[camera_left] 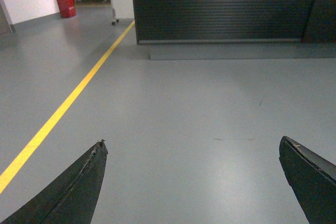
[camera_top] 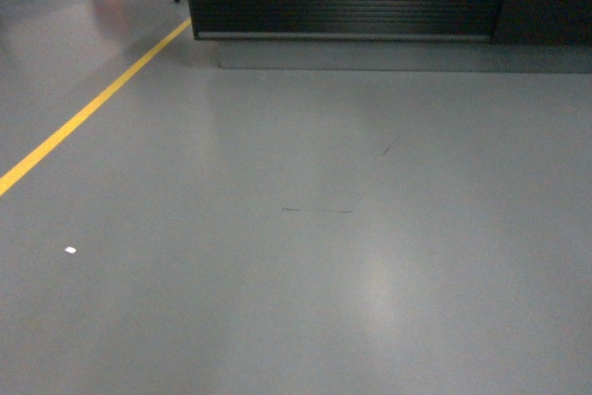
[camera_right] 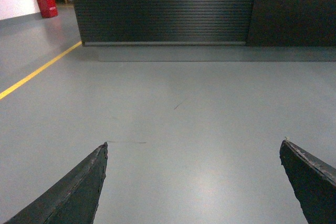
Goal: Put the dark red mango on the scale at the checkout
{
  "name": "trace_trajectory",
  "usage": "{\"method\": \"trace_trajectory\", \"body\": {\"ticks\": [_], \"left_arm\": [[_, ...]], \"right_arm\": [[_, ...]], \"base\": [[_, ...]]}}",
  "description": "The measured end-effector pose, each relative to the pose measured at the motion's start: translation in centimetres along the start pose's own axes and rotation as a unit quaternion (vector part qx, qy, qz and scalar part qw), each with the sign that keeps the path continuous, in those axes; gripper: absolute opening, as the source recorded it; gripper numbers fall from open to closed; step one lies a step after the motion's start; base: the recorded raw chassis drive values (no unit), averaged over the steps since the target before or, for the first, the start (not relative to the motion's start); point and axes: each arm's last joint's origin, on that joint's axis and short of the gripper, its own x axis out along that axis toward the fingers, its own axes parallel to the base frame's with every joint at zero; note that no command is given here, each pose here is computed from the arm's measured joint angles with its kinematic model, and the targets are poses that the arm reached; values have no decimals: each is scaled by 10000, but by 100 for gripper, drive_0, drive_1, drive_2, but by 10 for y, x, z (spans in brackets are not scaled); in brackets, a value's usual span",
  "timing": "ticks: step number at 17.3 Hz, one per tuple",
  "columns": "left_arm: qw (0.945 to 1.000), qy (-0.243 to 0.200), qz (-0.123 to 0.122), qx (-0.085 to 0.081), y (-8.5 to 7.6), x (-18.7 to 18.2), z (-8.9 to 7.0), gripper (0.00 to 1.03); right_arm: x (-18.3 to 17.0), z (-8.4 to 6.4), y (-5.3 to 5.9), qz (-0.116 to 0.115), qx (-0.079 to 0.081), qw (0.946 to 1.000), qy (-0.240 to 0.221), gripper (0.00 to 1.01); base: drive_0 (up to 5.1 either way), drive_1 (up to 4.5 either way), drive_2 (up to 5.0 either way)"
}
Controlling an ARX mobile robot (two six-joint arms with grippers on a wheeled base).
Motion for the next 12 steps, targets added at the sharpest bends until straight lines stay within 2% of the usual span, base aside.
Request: {"method": "trace_trajectory", "body": {"ticks": [12], "left_arm": [[10000, -8, 0, 0, 0, 0, 0, 98]], "right_arm": [[0, 0, 0, -4, 0, 10000, -2, 98]], "base": [[1, 431, -430]]}}
